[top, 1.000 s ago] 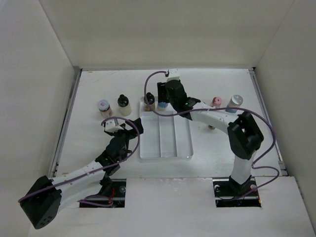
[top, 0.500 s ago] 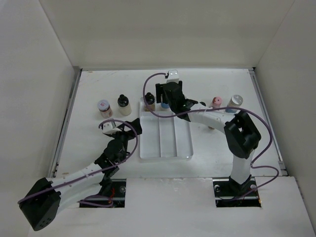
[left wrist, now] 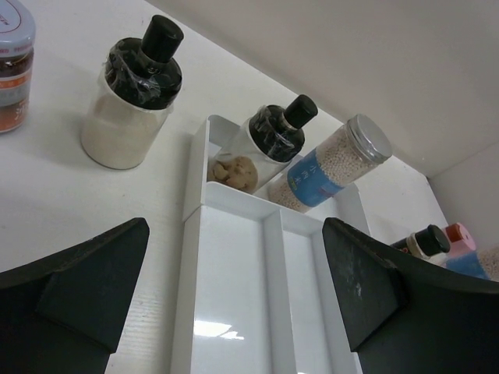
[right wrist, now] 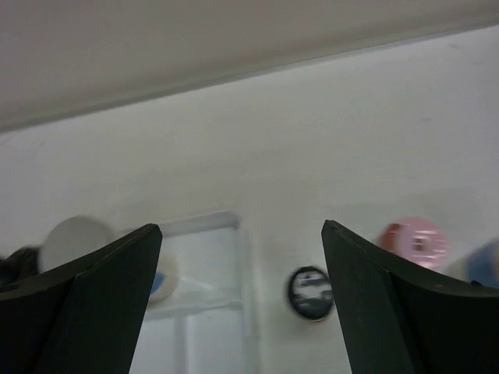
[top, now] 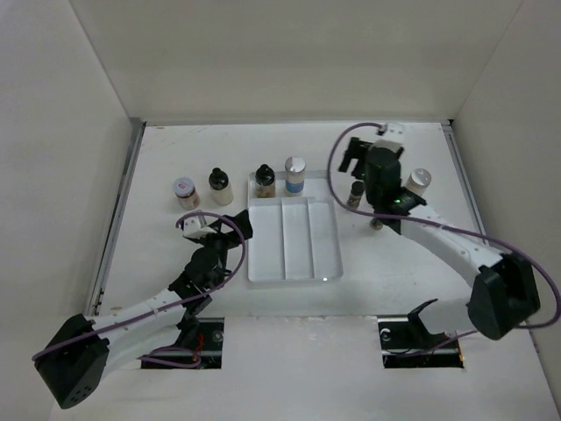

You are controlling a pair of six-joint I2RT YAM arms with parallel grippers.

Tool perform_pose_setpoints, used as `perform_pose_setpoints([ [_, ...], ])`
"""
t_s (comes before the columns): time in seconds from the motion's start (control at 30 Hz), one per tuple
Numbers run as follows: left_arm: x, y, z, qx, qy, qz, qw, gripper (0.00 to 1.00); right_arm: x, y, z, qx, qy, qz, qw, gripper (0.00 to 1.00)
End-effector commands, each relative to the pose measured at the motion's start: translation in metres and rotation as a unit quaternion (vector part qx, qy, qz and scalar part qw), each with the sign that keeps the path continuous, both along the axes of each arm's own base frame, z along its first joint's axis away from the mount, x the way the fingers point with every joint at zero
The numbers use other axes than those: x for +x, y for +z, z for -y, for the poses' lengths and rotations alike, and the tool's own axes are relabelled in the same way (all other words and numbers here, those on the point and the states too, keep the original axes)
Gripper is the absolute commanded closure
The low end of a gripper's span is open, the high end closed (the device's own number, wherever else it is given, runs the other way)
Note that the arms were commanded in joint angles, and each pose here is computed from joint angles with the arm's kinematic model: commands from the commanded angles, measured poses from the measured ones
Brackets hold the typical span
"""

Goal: Organize the condiment bottles

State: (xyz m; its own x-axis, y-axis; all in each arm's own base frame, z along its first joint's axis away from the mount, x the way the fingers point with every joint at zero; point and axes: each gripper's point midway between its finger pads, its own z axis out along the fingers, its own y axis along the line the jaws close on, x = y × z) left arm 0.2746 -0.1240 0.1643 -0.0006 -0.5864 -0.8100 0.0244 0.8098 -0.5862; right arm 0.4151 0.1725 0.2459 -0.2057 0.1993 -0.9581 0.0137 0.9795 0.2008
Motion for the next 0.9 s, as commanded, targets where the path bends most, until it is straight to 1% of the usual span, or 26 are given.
perform_pose_setpoints([
  [0.0, 0.0, 0.012, 0.005, -0.02, -0.008, 0.017, 1.0, 0.03, -0.009, -0.001, 0.087, 0.024, -0.129, 0.008, 0.991, 0.1],
  [0.03, 0.0, 0.012, 0.006, -0.021, -0.009, 0.018, 1.0, 0.03, -0.014, -0.005, 0.109, 0.019, -0.161, 0.006, 0.987, 0.09],
  [0.1, -0.001, 0.013, 0.007, -0.023, -0.011, 0.02, 0.999, 0.03, -0.024, -0.01, 0.147, 0.003, -0.216, 0.001, 0.976, 0.03],
  [0.17, 0.0, 0.012, 0.007, -0.021, -0.012, 0.018, 1.0, 0.03, -0.029, -0.017, 0.171, -0.015, -0.247, -0.016, 0.969, 0.0],
  [0.23, 0.0, 0.009, 0.008, -0.019, -0.012, 0.015, 1.0, 0.03, -0.025, -0.023, 0.17, -0.019, -0.233, -0.032, 0.972, 0.04],
  [0.3, 0.0, 0.01, 0.01, -0.019, -0.016, 0.015, 1.0, 0.03, -0.018, -0.023, 0.154, -0.014, -0.194, -0.034, 0.98, 0.08],
  [0.37, 0.001, 0.011, 0.01, -0.019, -0.015, 0.016, 1.0, 0.03, -0.01, -0.03, 0.136, -0.009, -0.157, -0.047, 0.986, 0.17],
  [0.47, 0.0, 0.01, 0.009, -0.02, -0.015, 0.016, 1.0, 0.03, 0.001, -0.046, 0.123, -0.001, -0.134, -0.068, 0.989, 0.27],
  [0.53, 0.0, 0.01, 0.009, -0.019, -0.016, 0.016, 1.0, 0.03, 0.004, -0.051, 0.118, 0.006, -0.126, -0.074, 0.989, 0.27],
  [0.67, 0.001, 0.008, 0.01, -0.017, -0.016, 0.012, 1.0, 0.03, 0.012, -0.062, 0.121, 0.015, -0.135, -0.089, 0.987, 0.22],
  [0.8, 0.001, 0.008, 0.011, -0.017, -0.016, 0.013, 1.0, 0.03, 0.021, -0.077, 0.118, 0.01, -0.133, -0.107, 0.985, 0.22],
  [0.87, 0.001, 0.007, 0.01, -0.017, -0.016, 0.012, 1.0, 0.03, 0.026, -0.082, 0.119, 0.012, -0.135, -0.111, 0.985, 0.24],
])
